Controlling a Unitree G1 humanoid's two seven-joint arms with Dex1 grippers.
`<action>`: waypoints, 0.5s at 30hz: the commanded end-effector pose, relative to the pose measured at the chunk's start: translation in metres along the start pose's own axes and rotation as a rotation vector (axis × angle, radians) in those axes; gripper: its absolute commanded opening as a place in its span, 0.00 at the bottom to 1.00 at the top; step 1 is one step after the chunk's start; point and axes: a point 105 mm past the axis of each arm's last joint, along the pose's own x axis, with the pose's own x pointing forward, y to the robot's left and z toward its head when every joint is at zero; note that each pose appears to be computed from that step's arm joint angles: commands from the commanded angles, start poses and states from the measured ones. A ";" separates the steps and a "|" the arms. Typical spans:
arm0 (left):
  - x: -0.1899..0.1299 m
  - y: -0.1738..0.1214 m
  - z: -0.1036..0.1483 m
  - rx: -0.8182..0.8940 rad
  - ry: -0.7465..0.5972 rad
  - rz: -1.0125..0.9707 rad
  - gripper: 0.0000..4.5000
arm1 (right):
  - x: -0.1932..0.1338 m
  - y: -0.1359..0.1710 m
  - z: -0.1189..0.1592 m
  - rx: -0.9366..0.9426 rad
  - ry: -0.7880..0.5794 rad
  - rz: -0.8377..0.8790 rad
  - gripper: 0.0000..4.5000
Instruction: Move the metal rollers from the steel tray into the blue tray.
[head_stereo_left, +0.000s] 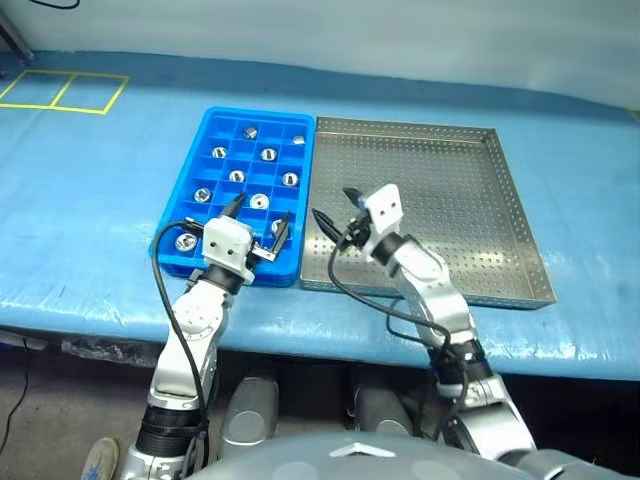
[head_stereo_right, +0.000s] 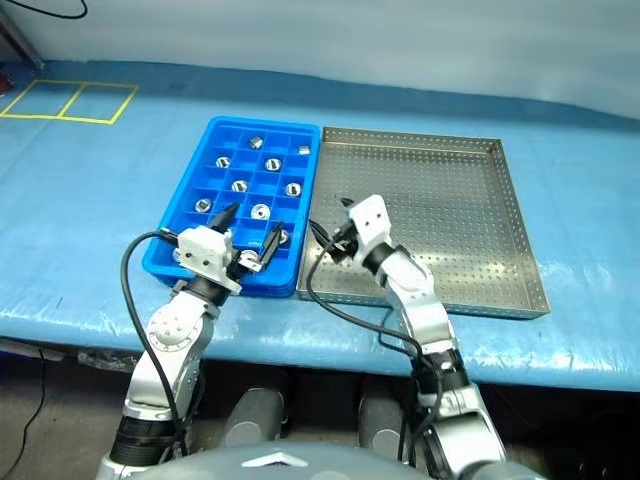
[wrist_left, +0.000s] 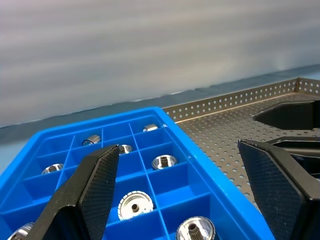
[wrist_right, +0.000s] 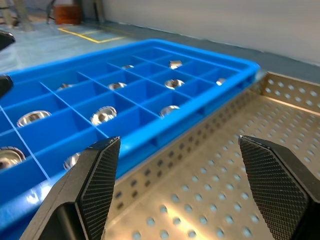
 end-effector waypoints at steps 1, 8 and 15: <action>0.004 -0.005 0.007 0.012 -0.017 -0.037 0.92 | -0.009 -0.007 0.029 0.005 -0.142 -0.036 0.89; 0.006 -0.004 0.016 -0.041 -0.079 -0.045 0.92 | -0.023 -0.012 0.039 0.004 -0.200 -0.063 0.89; 0.003 0.004 0.024 -0.064 -0.119 0.003 1.00 | -0.035 -0.023 0.035 0.030 -0.184 -0.106 1.00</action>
